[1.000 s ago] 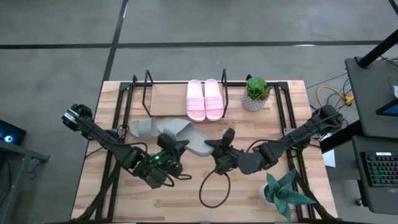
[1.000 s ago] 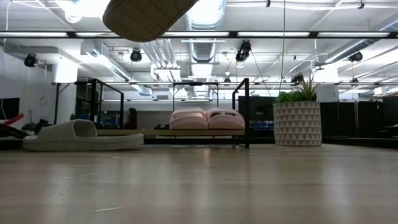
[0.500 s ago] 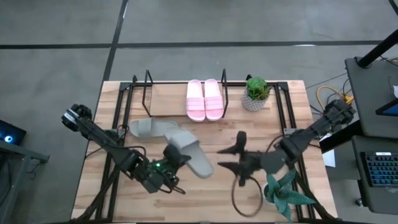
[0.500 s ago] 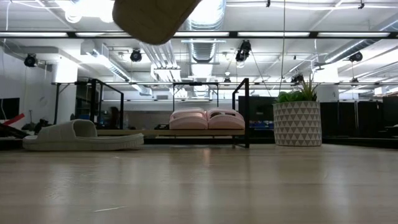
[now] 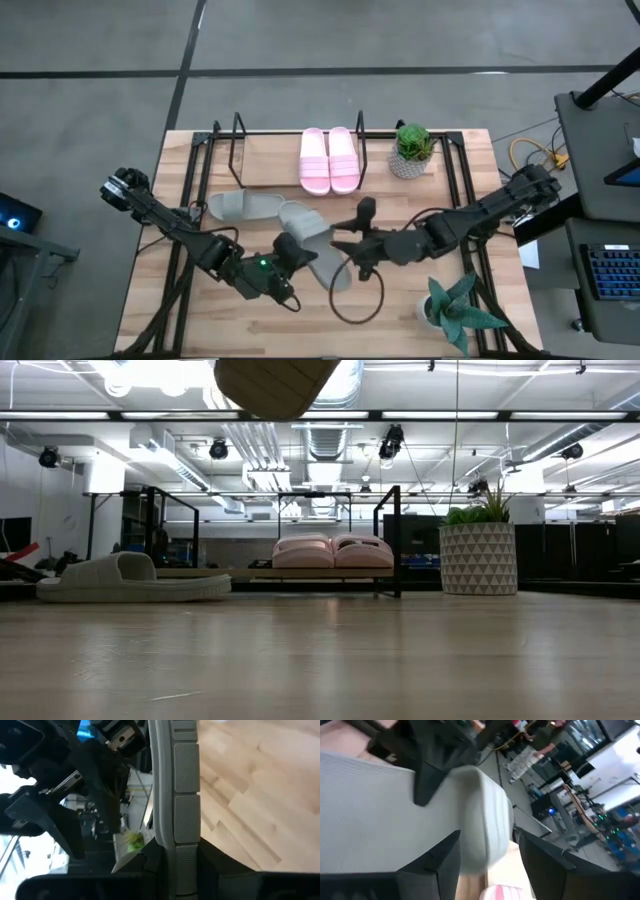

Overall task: Pick and place slides into the shelf
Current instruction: Put the bottom gray slide on the shelf

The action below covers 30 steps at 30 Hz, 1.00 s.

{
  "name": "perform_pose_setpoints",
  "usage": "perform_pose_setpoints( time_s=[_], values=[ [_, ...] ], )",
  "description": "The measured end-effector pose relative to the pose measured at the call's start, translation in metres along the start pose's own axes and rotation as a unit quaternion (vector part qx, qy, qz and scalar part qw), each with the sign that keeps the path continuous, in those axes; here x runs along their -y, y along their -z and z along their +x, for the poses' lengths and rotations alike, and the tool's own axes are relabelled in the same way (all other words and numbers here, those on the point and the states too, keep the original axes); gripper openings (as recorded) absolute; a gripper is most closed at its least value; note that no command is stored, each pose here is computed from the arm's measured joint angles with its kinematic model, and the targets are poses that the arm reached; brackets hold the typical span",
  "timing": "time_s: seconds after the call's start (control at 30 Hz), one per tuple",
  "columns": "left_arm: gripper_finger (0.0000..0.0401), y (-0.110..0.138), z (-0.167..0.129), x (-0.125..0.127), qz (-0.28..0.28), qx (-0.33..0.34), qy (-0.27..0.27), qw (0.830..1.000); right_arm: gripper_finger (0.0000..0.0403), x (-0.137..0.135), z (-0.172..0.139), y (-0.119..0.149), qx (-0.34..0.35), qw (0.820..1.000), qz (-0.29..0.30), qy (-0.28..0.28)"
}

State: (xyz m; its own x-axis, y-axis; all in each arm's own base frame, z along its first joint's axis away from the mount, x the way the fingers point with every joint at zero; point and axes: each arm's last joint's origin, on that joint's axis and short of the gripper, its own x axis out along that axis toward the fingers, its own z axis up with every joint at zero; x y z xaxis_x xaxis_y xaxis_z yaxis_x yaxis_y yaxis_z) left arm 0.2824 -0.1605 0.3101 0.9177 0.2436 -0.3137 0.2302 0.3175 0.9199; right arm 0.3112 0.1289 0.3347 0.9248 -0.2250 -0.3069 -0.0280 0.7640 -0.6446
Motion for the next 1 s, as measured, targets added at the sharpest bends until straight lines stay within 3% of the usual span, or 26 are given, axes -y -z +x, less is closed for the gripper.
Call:
perform_pose_setpoints(
  time_s=[0.23,0.73,0.9,1.0],
  values=[
    [0.0047,-0.001,0.003,-0.006,-0.010,0.029,0.009,0.999,0.0189,0.006,0.015,-0.010,-0.026,0.998,-0.011,-0.053],
    [0.0047,-0.006,0.001,-0.012,0.005,0.066,0.001,0.998,0.0185,0.021,0.023,-0.005,-0.055,0.997,-0.014,-0.060],
    [0.0046,-0.006,0.001,-0.013,0.002,0.066,-0.002,0.998,0.0160,0.023,0.024,-0.004,-0.056,0.997,-0.015,-0.058],
    [0.0046,-0.006,0.001,-0.013,0.002,0.066,-0.002,0.998,0.0120,0.024,0.025,-0.004,-0.058,0.996,-0.016,-0.059]
  ],
)
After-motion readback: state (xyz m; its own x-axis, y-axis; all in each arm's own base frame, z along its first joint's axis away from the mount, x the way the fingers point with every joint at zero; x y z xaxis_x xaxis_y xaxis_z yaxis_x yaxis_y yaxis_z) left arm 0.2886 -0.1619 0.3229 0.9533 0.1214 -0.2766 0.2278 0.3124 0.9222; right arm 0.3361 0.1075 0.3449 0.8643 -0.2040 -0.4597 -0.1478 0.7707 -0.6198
